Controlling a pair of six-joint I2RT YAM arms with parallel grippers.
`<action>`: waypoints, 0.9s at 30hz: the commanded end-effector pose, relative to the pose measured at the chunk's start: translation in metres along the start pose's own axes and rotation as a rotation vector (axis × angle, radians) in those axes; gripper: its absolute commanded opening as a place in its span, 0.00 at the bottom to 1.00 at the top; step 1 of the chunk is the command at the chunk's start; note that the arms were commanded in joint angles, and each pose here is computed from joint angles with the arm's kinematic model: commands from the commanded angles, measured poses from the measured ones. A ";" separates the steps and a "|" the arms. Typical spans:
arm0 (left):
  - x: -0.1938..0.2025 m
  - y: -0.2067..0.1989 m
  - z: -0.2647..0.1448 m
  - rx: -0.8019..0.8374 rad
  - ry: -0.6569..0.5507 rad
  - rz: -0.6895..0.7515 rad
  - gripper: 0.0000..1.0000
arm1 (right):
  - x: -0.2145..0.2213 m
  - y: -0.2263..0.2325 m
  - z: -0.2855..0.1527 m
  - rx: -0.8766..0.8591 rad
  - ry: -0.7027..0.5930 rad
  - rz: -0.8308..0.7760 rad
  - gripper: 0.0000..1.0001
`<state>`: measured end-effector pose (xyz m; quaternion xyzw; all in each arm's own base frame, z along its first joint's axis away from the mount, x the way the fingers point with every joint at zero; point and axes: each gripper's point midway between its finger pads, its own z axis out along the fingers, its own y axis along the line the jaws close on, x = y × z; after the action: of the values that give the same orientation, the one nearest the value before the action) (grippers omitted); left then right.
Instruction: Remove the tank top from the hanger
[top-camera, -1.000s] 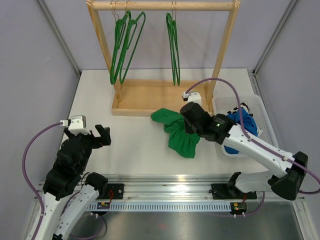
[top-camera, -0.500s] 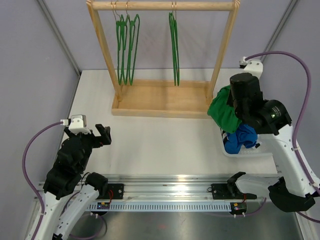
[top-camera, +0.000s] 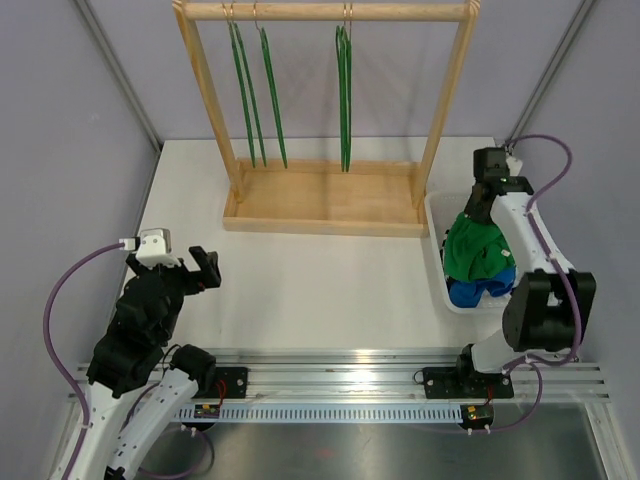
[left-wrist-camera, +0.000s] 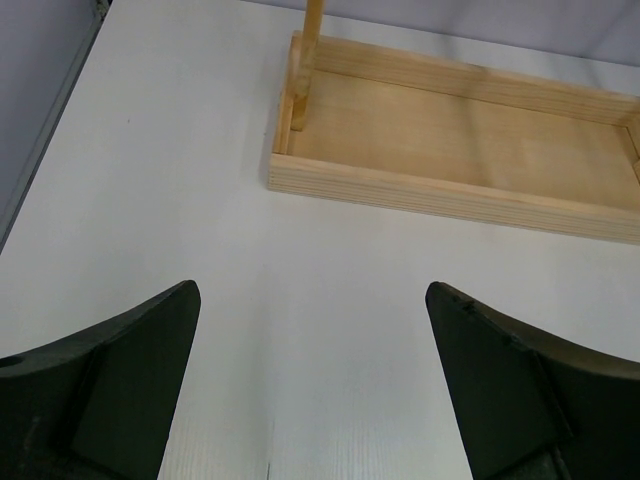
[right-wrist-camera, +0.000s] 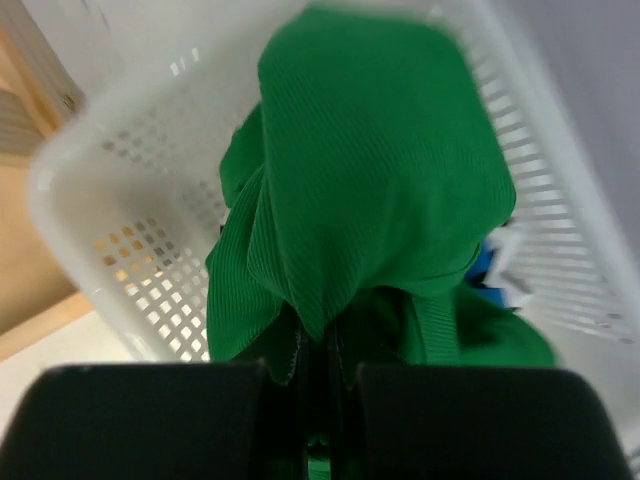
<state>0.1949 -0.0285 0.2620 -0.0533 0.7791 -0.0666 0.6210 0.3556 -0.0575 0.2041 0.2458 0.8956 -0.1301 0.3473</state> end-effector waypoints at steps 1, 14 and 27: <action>-0.014 0.015 0.000 -0.100 -0.044 -0.032 0.99 | 0.055 0.033 0.061 -0.099 0.163 0.067 0.00; -0.020 0.040 -0.011 -0.225 -0.084 -0.066 0.99 | 0.014 0.021 0.027 -0.092 0.041 0.103 0.57; -0.066 0.034 -0.031 -0.220 -0.044 -0.028 0.99 | -0.010 0.024 -0.168 -0.533 -0.179 0.036 1.00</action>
<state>0.1805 0.0191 0.3072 -0.1429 0.7670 0.0190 0.6252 0.3130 -0.0037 0.3176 0.2147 0.8469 0.0429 0.4846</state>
